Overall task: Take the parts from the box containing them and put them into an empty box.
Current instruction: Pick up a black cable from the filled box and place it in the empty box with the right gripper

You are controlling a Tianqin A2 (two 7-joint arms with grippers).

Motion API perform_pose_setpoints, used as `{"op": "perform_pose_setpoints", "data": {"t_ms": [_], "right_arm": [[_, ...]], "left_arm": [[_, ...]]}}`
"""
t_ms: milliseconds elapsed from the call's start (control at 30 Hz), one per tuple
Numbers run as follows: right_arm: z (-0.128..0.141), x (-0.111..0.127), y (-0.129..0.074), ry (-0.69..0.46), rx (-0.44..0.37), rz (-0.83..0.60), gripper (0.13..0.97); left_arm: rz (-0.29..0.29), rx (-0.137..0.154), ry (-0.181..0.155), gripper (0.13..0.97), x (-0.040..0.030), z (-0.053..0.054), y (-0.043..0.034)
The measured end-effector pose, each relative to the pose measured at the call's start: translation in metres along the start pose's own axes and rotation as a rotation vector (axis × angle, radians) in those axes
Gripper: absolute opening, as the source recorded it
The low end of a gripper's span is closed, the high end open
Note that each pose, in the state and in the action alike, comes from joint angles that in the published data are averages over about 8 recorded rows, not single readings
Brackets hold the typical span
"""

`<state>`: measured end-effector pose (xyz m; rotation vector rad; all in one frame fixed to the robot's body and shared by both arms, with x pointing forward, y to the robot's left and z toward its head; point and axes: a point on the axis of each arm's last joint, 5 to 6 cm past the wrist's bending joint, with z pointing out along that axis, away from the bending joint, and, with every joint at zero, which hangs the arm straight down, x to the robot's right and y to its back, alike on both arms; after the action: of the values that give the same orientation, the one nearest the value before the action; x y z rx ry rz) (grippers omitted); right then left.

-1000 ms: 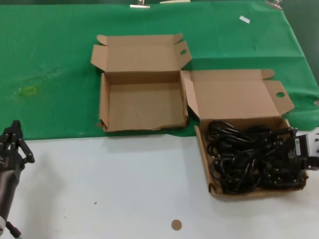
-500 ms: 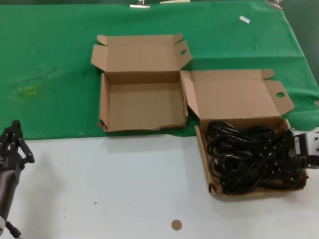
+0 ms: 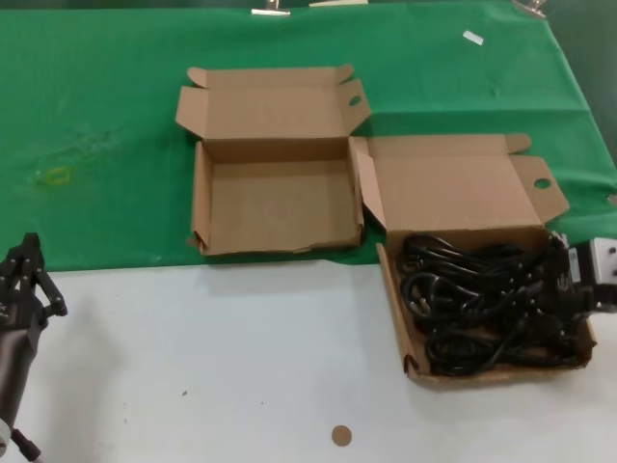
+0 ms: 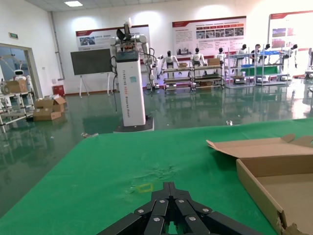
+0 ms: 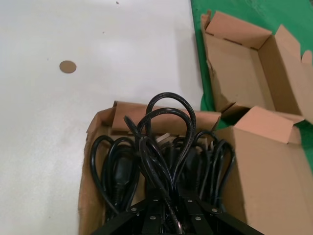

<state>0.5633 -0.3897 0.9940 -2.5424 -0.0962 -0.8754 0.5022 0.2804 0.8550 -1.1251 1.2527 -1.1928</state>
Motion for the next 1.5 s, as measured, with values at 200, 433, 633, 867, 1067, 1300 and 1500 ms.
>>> {"op": "perform_pose_setpoints", "data": {"t_ms": [200, 433, 633, 867, 1067, 1300, 1500], "right_arm": [[-0.006, 0.014, -0.015, 0.008, 0.005, -0.027, 0.183], [-0.007, 0.035, -0.041, 0.023, 0.029, -0.068, 0.181], [0.004, 0.056, -0.063, 0.04, 0.059, -0.1, 0.18], [0.027, 0.088, -0.093, 0.07, 0.099, -0.121, 0.18], [0.049, 0.113, -0.116, 0.087, 0.119, -0.128, 0.18], [0.074, 0.137, -0.139, 0.102, 0.129, -0.131, 0.179], [0.093, 0.15, -0.154, 0.113, 0.135, -0.138, 0.179]], "left_arm": [[0.0, 0.0, 0.0, 0.144, 0.0, 0.0, 0.0], [0.0, 0.0, 0.0, 0.144, 0.0, 0.0, 0.0], [0.0, 0.0, 0.0, 0.144, 0.0, 0.0, 0.0], [0.0, 0.0, 0.0, 0.144, 0.0, 0.0, 0.0], [0.0, 0.0, 0.0, 0.144, 0.0, 0.0, 0.0], [0.0, 0.0, 0.0, 0.144, 0.0, 0.0, 0.0], [0.0, 0.0, 0.0, 0.144, 0.0, 0.0, 0.0]]}}
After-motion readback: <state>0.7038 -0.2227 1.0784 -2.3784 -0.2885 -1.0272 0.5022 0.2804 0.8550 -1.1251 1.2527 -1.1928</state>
